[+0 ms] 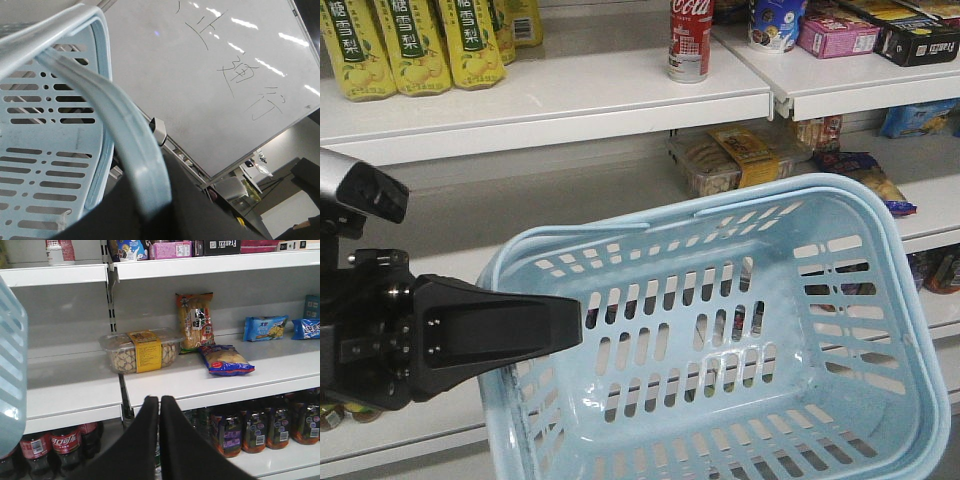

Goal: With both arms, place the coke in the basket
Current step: 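Drive the base along the shelf toward the red Coca-Cola bottles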

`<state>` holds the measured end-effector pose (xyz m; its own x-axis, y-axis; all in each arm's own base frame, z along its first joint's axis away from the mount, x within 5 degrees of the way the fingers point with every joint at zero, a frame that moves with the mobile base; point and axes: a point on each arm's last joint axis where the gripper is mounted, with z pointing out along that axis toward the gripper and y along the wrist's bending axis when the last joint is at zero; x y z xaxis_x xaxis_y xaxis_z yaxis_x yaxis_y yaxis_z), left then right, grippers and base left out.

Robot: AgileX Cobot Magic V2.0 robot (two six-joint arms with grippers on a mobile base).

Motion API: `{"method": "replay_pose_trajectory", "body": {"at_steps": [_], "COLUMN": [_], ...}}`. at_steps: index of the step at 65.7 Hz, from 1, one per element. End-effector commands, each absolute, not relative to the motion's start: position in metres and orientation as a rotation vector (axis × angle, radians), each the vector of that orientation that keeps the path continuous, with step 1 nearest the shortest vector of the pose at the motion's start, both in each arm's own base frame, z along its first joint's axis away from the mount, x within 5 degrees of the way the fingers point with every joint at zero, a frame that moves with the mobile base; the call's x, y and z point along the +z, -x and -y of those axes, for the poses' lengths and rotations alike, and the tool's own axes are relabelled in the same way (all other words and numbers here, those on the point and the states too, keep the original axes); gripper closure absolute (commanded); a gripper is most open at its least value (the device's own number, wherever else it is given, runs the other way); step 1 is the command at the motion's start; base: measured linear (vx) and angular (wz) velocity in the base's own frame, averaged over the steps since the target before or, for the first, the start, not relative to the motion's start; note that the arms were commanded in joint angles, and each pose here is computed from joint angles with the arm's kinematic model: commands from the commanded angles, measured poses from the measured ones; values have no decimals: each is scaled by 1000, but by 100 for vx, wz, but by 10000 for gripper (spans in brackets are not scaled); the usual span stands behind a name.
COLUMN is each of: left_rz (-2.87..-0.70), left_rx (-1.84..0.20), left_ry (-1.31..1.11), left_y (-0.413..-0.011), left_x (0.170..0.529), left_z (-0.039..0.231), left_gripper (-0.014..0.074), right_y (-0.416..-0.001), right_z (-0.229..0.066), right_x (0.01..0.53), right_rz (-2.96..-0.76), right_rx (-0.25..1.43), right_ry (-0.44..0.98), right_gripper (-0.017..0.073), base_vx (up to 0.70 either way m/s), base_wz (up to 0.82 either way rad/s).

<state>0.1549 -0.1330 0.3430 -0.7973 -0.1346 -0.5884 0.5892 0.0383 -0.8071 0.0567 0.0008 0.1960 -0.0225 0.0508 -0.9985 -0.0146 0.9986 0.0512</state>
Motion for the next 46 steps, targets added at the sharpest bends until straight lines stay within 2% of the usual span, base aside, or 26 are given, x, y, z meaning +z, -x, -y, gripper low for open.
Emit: {"method": "replay_pose_trajectory", "body": {"at_steps": [1, 46], "left_rz": [-1600, -1600], "left_rx": [-2024, -2024], "left_ry": [-586, -586], "left_y": [-137, -137], "left_x": [368, 368], "left_z": [132, 132], "left_gripper": [600, 600], "right_y": [-56, -56], "right_z": [-1, -1], "right_x": [201, 201], "right_rz": [-1515, -1515], "right_rx": [43, 43], "right_ry": [-22, -22], "right_gripper": [564, 564], "base_vx": [3, 4], "base_wz": [6, 0]}}
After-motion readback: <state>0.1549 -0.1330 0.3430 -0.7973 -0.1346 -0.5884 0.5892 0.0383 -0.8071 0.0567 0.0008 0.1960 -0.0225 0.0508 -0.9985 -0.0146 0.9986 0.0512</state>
